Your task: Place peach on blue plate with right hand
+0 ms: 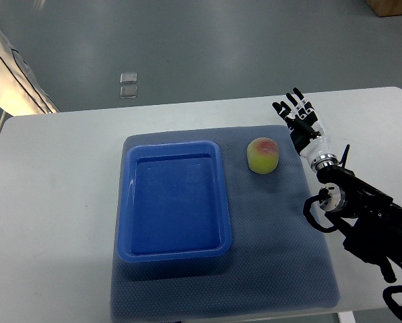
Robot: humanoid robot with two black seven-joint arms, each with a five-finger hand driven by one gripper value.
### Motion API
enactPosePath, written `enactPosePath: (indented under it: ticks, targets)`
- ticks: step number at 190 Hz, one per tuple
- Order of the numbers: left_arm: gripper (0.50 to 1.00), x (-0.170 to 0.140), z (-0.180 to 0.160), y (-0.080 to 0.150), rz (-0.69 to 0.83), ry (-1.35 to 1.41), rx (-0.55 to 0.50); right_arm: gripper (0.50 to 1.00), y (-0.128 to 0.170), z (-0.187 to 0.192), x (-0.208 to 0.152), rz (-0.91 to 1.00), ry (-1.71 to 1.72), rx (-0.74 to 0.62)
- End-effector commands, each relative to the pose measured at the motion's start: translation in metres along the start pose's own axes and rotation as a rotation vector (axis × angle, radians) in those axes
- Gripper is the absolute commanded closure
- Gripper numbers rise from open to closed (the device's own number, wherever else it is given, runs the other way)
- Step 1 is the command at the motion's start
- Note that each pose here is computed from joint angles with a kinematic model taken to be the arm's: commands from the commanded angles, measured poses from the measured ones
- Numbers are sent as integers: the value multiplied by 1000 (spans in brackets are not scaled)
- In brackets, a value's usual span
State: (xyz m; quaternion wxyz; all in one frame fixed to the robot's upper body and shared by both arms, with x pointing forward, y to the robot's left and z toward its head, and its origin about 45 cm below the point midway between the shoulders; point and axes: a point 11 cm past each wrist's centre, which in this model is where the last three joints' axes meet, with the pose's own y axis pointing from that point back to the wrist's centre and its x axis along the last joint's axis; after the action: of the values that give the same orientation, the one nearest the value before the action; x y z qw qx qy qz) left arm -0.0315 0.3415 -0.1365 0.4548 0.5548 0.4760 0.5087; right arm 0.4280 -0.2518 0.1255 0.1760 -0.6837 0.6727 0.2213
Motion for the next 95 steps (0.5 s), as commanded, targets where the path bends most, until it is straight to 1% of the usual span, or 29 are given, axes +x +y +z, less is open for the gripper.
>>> enactPosePath:
  ticks: [1,95]
  targets:
    - [500,0,0,0,0,0,2,570,0,0,1,1,1,0]
    - [500,-1,3,0,-2,5,-3,570,0,-1,2,4,6,1]
